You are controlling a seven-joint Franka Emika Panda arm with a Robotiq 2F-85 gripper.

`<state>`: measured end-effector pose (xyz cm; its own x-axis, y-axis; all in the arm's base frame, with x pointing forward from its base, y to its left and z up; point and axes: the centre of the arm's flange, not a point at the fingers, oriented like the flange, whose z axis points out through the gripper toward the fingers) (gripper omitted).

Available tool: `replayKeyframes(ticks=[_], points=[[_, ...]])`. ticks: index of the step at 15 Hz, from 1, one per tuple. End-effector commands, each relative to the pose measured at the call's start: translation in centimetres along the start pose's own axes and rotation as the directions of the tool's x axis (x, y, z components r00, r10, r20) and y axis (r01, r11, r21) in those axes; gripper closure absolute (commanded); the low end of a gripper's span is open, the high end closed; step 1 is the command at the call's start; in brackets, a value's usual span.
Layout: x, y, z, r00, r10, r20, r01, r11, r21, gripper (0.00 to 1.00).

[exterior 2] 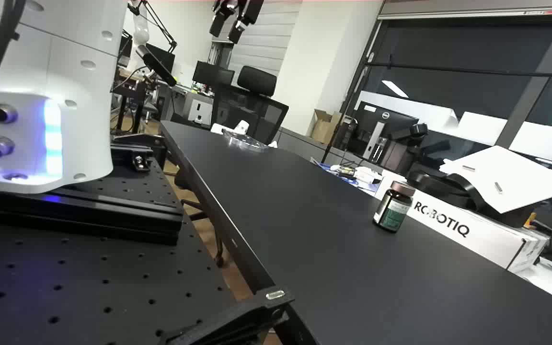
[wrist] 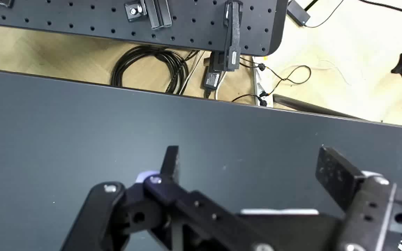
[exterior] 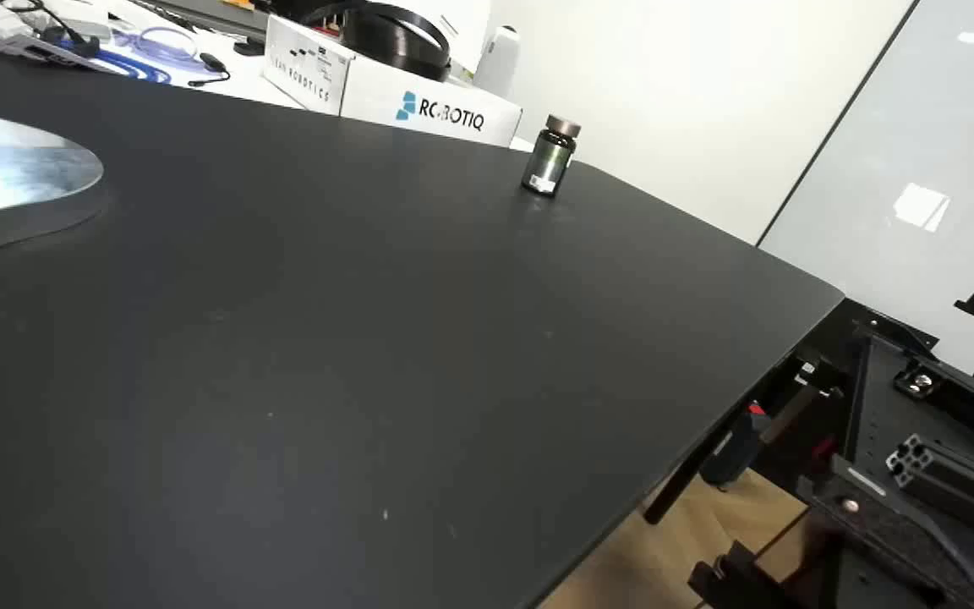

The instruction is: Pick up the medicine bottle from the table and move it slightly to the left.

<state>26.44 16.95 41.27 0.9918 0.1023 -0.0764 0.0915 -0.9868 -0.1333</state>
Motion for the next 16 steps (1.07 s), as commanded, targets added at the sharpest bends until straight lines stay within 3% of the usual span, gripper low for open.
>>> replayKeyframes(ticks=[1, 12, 16], points=[[0.0, 0.0, 0.0, 1.000, 0.000, 0.001, 0.000, 1.000, 0.000, 0.00], [0.0, 0.0, 0.0, 1.000, 0.000, 0.001, 0.000, 1.000, 0.000, 0.00], [2.8, 2.5, -1.8, 0.998, 0.023, -0.058, -0.027, 0.998, -0.055, 0.00]])
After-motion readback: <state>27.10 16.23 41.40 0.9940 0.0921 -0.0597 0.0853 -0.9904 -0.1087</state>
